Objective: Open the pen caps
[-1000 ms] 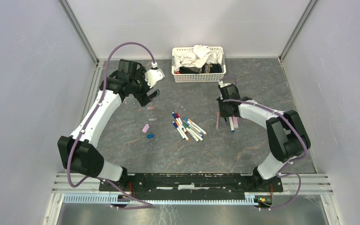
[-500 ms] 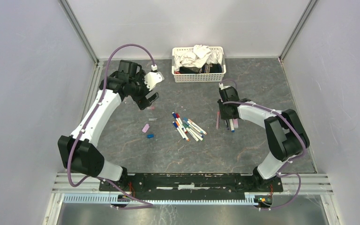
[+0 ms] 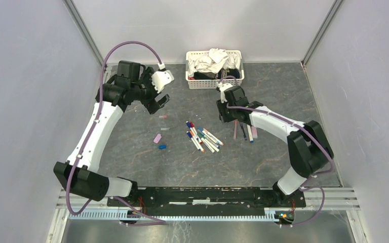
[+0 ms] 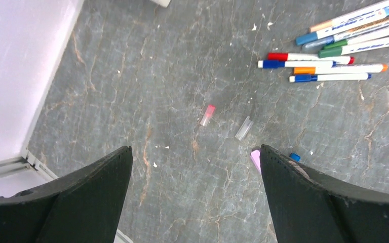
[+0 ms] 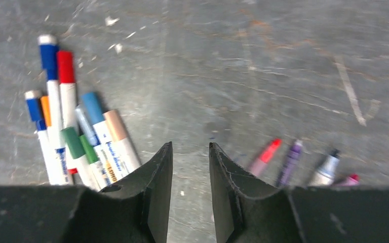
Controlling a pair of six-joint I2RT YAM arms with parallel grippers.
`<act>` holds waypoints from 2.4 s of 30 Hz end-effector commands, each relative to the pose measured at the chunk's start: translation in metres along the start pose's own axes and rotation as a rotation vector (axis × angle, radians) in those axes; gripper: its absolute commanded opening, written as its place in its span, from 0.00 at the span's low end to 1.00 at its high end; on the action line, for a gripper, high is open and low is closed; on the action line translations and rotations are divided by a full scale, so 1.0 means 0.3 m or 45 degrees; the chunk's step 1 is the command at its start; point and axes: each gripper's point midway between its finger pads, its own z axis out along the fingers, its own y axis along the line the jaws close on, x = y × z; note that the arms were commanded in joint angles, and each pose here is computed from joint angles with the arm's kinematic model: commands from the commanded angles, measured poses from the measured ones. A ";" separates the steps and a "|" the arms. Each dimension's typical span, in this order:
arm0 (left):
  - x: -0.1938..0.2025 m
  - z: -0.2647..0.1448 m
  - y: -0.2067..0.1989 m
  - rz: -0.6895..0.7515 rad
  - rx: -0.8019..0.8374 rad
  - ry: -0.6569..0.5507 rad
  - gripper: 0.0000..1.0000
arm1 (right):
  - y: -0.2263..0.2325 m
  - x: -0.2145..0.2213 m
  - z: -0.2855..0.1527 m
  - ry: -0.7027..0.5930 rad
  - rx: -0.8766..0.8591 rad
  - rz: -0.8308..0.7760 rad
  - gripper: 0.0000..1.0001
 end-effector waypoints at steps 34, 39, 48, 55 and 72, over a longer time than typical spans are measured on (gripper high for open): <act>-0.063 -0.083 -0.073 0.046 0.099 -0.115 1.00 | 0.171 0.124 0.041 0.093 -0.157 -0.212 0.32; -0.066 -0.079 -0.077 0.041 0.111 -0.121 1.00 | 0.249 0.155 0.027 0.115 -0.292 -0.236 0.35; -0.061 -0.083 -0.085 0.046 0.124 -0.112 1.00 | 0.228 0.257 0.078 0.212 -0.256 -0.250 0.33; -0.056 -0.085 -0.102 0.056 0.154 -0.113 1.00 | 0.209 0.279 0.095 0.235 -0.219 -0.267 0.29; 0.077 -0.038 -0.311 0.286 0.490 -0.132 1.00 | 0.284 0.148 0.019 0.131 -0.408 -0.241 0.00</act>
